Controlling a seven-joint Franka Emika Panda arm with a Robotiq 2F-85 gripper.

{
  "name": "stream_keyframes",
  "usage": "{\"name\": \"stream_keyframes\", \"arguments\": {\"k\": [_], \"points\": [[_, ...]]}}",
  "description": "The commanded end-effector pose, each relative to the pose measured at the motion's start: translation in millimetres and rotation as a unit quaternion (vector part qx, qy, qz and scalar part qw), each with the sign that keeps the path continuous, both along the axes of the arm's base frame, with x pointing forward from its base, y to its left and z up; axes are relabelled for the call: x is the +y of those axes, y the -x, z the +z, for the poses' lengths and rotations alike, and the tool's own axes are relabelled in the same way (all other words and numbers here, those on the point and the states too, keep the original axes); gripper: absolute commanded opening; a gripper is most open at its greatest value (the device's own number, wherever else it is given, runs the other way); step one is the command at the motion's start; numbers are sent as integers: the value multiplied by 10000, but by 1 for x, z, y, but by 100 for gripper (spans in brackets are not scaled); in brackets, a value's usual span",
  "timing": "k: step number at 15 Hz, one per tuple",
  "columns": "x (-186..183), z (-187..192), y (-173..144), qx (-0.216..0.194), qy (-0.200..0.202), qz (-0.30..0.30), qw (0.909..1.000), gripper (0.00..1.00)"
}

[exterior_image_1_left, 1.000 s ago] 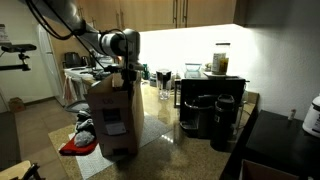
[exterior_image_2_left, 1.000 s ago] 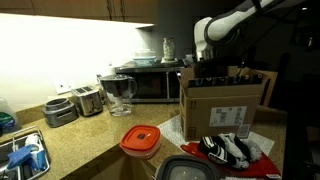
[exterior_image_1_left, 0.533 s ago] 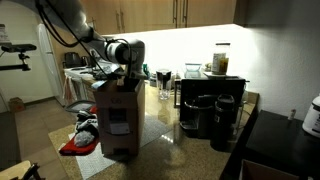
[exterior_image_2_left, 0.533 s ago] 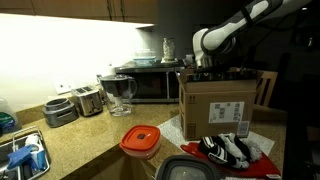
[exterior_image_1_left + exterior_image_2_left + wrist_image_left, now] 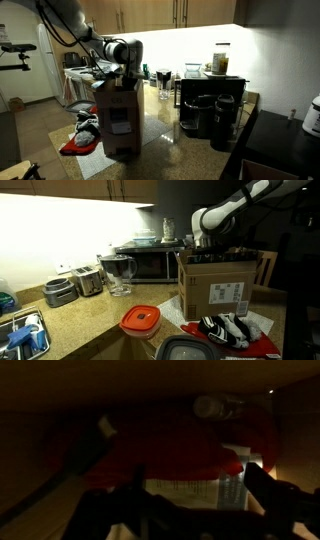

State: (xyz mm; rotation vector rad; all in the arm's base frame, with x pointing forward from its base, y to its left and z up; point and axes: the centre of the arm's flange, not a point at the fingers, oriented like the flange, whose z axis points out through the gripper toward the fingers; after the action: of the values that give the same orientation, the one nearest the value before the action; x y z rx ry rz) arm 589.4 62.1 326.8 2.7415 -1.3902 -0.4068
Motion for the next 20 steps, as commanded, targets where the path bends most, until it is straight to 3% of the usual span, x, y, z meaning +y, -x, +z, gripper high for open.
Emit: {"name": "stream_keyframes", "arguments": {"k": [1,10,16,20], "points": [[20,-18,5,35,19,-25,10000,100],[39,-32,11,25,151,170,9997,100],[49,-37,17,-95,488,307,9983,100],[48,-20,25,-294,622,341,9970,100]]}}
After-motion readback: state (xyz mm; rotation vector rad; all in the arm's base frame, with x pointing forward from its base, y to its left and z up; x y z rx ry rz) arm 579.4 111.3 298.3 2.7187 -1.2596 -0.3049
